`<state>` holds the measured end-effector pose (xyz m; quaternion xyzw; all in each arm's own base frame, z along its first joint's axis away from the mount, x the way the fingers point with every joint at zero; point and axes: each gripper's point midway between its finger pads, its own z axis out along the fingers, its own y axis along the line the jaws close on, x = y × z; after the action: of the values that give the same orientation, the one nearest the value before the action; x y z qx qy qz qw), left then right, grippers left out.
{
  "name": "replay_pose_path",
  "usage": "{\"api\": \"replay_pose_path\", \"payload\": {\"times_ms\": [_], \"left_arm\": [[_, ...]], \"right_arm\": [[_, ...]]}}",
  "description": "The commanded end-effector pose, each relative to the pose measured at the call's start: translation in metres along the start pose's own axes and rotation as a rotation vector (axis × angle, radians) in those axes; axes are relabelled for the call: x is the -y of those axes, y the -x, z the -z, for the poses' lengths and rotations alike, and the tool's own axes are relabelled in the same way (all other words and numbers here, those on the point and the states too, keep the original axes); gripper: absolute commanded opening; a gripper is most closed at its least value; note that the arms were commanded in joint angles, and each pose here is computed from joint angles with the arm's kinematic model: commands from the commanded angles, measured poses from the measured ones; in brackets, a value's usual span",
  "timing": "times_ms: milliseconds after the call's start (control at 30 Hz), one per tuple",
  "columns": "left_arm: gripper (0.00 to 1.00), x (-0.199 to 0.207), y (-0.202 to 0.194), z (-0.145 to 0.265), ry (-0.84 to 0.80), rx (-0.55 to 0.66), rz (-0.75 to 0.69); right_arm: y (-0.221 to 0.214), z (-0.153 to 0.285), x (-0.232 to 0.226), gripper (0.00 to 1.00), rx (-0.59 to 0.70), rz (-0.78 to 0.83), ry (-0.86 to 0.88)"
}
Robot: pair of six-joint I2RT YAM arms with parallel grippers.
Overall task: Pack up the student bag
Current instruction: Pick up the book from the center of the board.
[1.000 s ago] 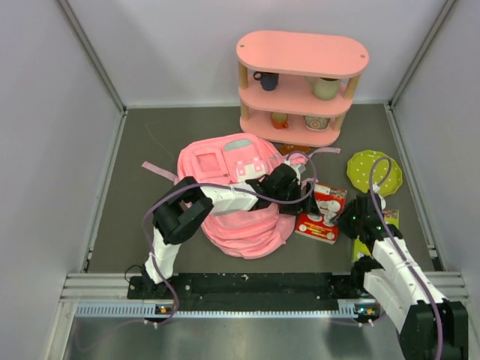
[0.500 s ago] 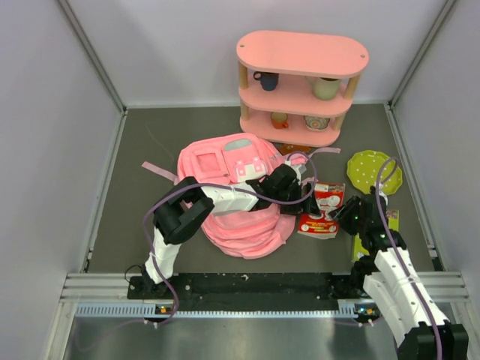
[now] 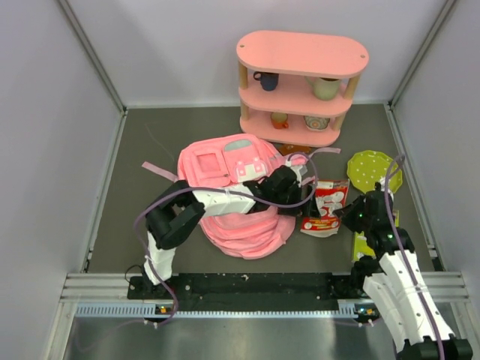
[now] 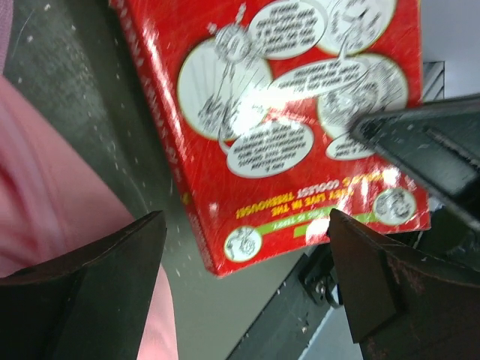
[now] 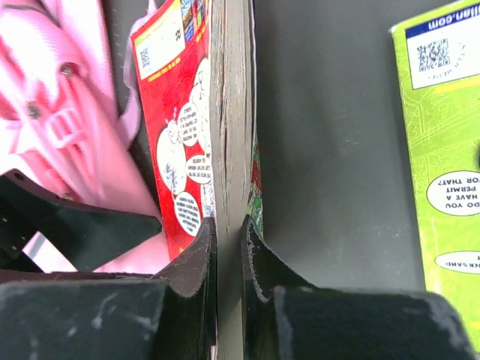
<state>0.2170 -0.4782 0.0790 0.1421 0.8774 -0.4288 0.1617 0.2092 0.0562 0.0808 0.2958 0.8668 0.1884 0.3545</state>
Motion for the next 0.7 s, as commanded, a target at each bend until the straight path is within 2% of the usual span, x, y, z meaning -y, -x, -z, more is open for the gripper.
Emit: {"api": "replay_pose_path", "payload": {"times_ms": [0, 33, 233, 333, 433, 667], "left_arm": [[0.93, 0.032, 0.031, 0.054, 0.011, 0.128, -0.103], [0.94, 0.044, 0.040, 0.071, -0.003, 0.169, -0.118], [0.98, 0.052, 0.064, 0.137, -0.047, 0.328, -0.118], [0.98, 0.067, 0.073, 0.159, -0.179, 0.411, -0.131], [0.98, 0.074, 0.072, 0.165, -0.235, 0.410, -0.144], [0.99, 0.076, 0.073, 0.169, -0.285, 0.440, -0.119]], "right_arm": [[0.037, 0.041, -0.044, 0.00, 0.116, 0.016, 0.140], [0.042, 0.052, -0.053, 0.00, 0.138, 0.017, 0.176], [0.040, 0.092, -0.095, 0.00, 0.119, 0.090, 0.399], [0.026, 0.109, -0.121, 0.00, 0.043, 0.136, 0.571], [0.016, 0.130, -0.144, 0.00, 0.001, 0.158, 0.745], [0.009, 0.155, -0.159, 0.00, -0.021, 0.193, 0.882]]}}
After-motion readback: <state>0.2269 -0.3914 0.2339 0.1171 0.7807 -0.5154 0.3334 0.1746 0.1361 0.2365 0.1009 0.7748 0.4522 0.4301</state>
